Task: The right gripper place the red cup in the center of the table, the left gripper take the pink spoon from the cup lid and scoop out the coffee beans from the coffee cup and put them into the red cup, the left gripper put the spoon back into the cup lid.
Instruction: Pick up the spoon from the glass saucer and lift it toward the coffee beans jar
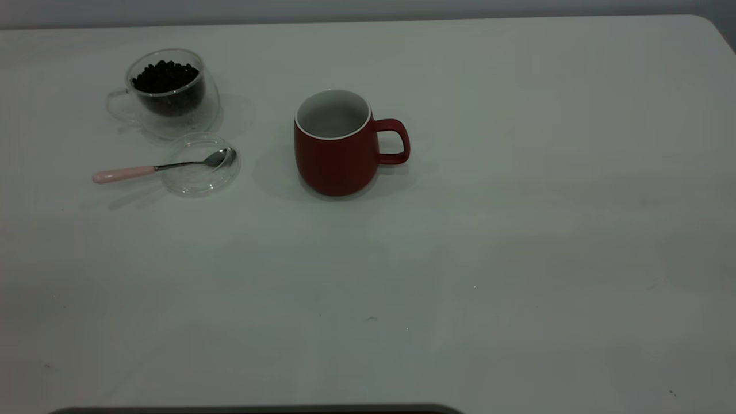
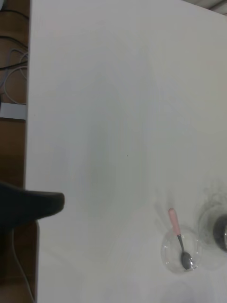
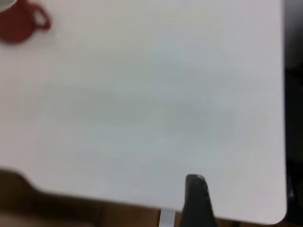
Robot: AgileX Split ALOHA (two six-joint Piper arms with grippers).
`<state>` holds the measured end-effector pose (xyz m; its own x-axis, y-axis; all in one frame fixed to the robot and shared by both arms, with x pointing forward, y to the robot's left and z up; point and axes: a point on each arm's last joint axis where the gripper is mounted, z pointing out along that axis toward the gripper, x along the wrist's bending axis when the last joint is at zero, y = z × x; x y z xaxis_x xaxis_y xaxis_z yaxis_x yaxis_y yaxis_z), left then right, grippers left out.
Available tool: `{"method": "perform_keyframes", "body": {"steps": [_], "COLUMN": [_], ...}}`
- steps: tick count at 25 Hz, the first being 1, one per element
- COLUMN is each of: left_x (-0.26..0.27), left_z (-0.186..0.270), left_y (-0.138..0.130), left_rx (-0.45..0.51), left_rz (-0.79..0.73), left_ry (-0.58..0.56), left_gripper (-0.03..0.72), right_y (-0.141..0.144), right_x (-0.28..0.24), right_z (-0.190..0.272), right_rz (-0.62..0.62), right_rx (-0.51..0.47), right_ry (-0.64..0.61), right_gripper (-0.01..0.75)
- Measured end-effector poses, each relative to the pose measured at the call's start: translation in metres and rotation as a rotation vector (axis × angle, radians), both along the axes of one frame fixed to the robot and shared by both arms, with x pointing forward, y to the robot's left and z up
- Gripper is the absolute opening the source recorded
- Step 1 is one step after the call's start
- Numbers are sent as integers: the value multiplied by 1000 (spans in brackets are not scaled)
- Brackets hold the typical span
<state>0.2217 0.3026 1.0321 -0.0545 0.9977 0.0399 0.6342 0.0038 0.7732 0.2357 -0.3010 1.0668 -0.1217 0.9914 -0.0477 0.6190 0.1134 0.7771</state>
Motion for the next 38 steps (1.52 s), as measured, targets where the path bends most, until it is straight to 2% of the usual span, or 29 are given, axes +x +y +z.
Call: {"method": "perform_keyframes", "body": {"steps": [9, 15, 38], "left_x": [0, 0, 0], "left_z": [0, 0, 0], "left_y": [0, 0, 0], "left_rx": [0, 0, -2], "left_rz": [0, 0, 2], "left_ry": [0, 0, 0], "left_gripper": [572, 572, 572], "right_y": [1, 2, 3], "right_x": [-8, 2, 2], "right_z": [-10, -28, -28], "right_rz": [-187, -182, -175], "right_rx": [4, 21, 30], "right_ry": [-59, -70, -76], "right_gripper": [591, 591, 591]}}
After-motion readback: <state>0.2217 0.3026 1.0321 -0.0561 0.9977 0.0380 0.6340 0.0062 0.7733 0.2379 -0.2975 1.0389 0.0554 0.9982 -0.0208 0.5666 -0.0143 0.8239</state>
